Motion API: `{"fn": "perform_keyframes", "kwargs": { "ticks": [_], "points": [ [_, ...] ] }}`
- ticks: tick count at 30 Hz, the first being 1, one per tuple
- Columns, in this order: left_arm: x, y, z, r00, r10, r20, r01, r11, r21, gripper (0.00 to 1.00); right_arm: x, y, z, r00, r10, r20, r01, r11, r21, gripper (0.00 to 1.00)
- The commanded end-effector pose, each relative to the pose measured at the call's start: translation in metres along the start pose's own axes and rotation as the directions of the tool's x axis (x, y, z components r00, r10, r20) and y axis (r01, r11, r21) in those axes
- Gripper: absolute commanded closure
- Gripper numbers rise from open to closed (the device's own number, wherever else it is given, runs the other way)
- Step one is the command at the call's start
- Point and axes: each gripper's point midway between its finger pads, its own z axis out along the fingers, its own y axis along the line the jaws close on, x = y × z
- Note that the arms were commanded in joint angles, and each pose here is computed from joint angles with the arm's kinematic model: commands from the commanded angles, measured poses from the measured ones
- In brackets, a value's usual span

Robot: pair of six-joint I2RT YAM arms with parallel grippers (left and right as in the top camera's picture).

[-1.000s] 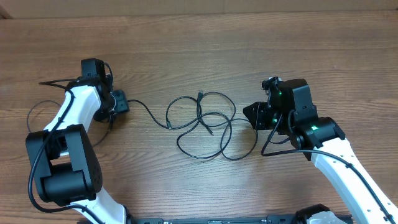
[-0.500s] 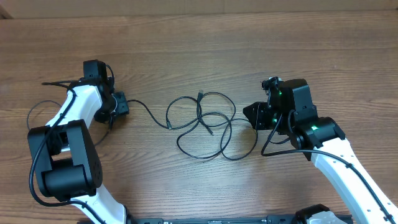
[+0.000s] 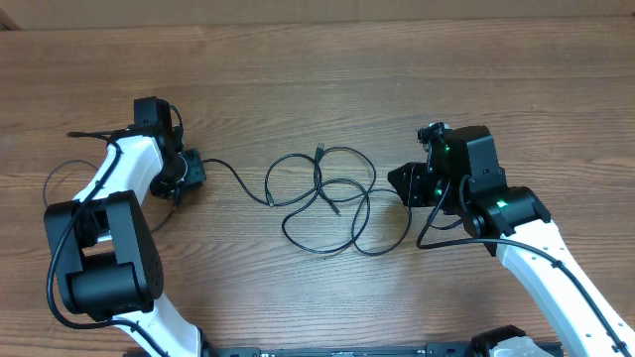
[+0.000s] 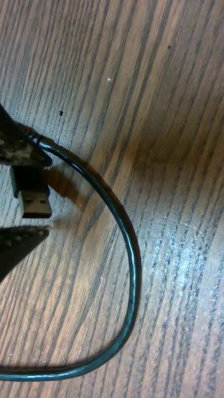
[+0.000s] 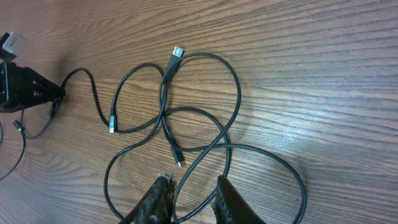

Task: Untangle cables

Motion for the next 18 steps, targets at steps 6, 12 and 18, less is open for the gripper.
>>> {"fn": "perform_keyframes", "kwargs": {
  "ticks": [6, 12, 18],
  "points": [
    [0.007, 0.001, 0.004, 1.0, 0.008, -0.025, -0.008, 1.0, -0.014, 0.87, -0.009, 0.003, -0.007, 0.999, 0.0, 0.032, 0.0, 1.0, -0.002, 0.79],
    [0.01, 0.003, -0.007, 0.999, -0.007, -0.053, 0.005, 1.0, -0.024, 0.96, -0.009, 0.003, -0.007, 0.999, -0.001, 0.032, 0.001, 1.0, -0.002, 0.79],
    [0.011, 0.007, -0.047, 0.998, -0.051, -0.039, 0.05, 0.998, -0.043, 0.96, -0.009, 0.003, -0.007, 0.999, -0.001, 0.032, 0.001, 1.0, -0.002, 0.79]
  ]
}}
